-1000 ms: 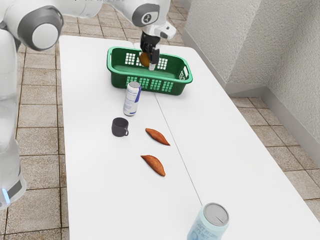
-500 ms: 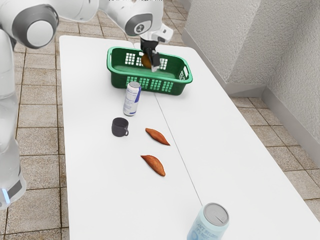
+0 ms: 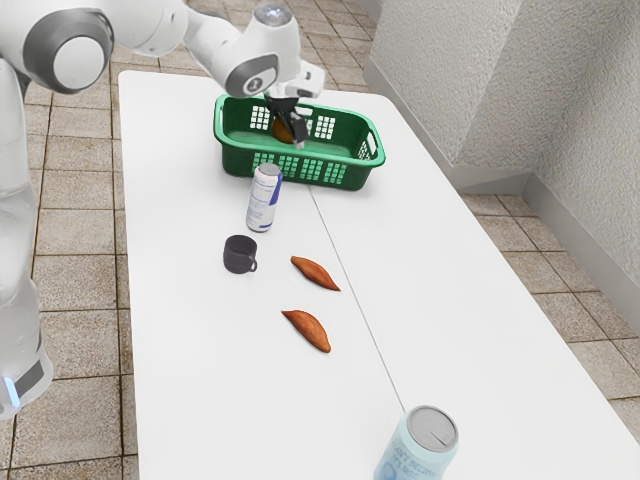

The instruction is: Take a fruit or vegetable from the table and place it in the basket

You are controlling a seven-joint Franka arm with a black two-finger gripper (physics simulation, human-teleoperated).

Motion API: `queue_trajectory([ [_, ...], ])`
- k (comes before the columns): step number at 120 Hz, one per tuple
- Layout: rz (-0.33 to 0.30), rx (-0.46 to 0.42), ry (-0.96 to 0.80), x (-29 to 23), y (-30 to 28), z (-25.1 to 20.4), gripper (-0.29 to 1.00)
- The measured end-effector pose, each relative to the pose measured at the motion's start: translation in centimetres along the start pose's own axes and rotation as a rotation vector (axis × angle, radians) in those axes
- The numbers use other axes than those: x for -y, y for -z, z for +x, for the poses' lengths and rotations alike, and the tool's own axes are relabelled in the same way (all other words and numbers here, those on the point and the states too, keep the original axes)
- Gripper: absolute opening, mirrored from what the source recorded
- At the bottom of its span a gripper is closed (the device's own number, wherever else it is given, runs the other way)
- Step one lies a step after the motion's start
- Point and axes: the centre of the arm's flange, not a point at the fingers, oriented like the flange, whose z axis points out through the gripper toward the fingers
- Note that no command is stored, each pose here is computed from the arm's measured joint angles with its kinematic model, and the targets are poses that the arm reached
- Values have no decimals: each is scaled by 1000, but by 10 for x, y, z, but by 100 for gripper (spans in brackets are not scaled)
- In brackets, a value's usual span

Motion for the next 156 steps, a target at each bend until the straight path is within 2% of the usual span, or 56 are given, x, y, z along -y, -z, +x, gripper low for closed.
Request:
queue_trajectory([
  [66,9,-61,100,-13,-25,-4,15],
  [77,8,-69,114,-10,-27,-4,39],
  [88,-2,-74,116,-10,-28,-3,53],
  [103,-24,-80,86,-15,-28,-1,62],
  [122,-22,-80,51,-1,-14,10,67],
  [132,-7,-96,27,13,29,50,68],
  [143,-21,-130,-48,-7,153,119,68],
  [150,-59,-98,-126,-47,220,136,69],
  [156,-82,-27,-185,-77,249,135,68],
])
